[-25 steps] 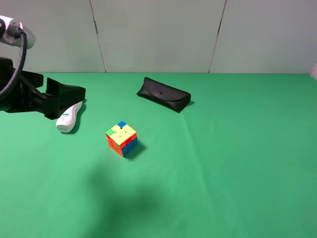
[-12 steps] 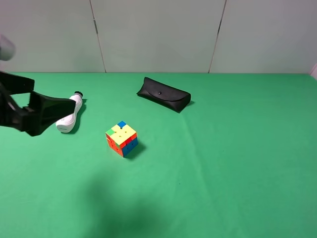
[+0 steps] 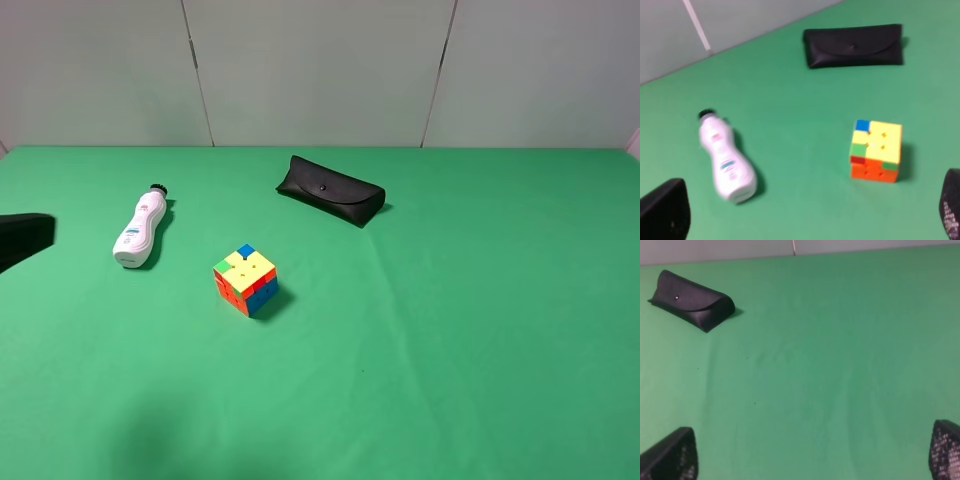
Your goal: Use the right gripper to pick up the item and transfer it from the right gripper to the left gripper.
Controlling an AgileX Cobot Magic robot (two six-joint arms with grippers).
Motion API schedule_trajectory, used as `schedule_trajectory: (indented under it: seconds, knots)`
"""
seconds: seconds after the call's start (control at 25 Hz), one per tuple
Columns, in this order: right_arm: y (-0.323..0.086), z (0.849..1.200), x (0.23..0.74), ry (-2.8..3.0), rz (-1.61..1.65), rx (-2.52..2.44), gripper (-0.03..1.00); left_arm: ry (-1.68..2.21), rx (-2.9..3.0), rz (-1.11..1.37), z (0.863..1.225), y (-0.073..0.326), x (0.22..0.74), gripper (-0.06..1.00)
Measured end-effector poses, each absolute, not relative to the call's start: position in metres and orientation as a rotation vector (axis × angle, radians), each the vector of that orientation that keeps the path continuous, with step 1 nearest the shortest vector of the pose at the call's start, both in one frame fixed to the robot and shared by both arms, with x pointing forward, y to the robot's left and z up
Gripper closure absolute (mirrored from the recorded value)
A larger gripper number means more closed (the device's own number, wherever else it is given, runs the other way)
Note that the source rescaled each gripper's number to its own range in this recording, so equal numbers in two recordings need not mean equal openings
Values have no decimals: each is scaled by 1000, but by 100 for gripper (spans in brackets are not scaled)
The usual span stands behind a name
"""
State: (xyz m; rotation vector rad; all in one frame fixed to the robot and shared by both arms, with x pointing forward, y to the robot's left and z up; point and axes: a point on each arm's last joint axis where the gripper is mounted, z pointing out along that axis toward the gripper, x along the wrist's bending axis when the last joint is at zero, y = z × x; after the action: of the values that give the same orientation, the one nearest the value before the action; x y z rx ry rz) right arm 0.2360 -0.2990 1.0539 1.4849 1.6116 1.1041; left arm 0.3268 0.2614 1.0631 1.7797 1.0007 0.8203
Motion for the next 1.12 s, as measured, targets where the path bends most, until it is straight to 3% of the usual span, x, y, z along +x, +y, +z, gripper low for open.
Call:
schedule_trajectory:
  seconds: [0.4,1.12]
  knots:
    - [-299,1054,236,1612,1104,1485,-3,1051,1667,859,1065,288,282,-5]
    - [-299,1054,236,1612,1103,1486,-3,1258,1874,711,1057,304,251,-6]
